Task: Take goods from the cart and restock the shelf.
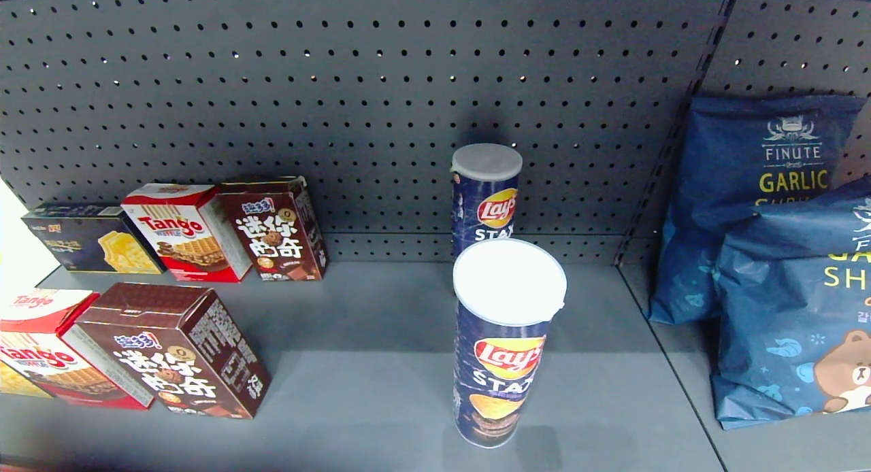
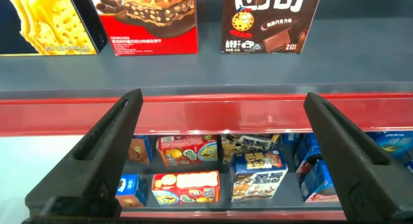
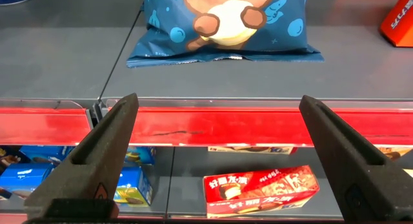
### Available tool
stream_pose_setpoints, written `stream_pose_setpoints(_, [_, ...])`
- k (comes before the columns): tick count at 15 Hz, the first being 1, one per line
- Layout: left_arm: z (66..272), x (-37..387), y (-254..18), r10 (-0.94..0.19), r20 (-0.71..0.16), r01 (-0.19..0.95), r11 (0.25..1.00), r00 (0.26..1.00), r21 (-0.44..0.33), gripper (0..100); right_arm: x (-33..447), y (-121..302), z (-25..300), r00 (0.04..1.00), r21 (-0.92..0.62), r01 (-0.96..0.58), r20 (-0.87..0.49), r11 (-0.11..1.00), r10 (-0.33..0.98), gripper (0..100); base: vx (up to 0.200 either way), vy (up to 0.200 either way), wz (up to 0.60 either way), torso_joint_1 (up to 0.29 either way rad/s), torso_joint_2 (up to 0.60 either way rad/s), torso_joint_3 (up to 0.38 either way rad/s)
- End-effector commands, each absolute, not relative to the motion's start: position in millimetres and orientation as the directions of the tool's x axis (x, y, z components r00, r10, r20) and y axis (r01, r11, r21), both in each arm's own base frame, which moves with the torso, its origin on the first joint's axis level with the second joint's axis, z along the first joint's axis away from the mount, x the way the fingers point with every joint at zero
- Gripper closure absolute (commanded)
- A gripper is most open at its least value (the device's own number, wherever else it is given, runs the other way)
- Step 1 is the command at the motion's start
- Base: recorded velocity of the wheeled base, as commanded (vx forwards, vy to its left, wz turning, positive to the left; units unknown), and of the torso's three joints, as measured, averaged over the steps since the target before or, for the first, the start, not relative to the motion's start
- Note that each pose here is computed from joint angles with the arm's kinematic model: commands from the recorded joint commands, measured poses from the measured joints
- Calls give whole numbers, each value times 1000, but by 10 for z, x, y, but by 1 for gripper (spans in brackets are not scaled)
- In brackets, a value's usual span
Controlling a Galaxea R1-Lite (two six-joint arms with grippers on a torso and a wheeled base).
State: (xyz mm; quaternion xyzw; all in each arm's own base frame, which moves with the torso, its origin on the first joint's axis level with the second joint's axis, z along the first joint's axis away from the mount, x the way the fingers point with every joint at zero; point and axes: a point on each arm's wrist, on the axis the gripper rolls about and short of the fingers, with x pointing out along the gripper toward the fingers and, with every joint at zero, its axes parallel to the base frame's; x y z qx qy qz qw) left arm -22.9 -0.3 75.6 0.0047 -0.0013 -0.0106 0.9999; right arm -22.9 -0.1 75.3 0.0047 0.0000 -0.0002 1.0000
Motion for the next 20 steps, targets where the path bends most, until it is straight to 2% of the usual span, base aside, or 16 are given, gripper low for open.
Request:
stream_pose_setpoints(1, [756,-228,-3,-20,2,20,1000,1000,9,0,-228,-1,753,1000,9,0,-2,1000,0,0,0,0,0,0,0,0])
stream_pose_setpoints(20, [756,-228,-3,-20,2,20,1000,1000,6,0,-228,-1,753,1000,9,0,-2,1000,0,0,0,0,0,0,0,0])
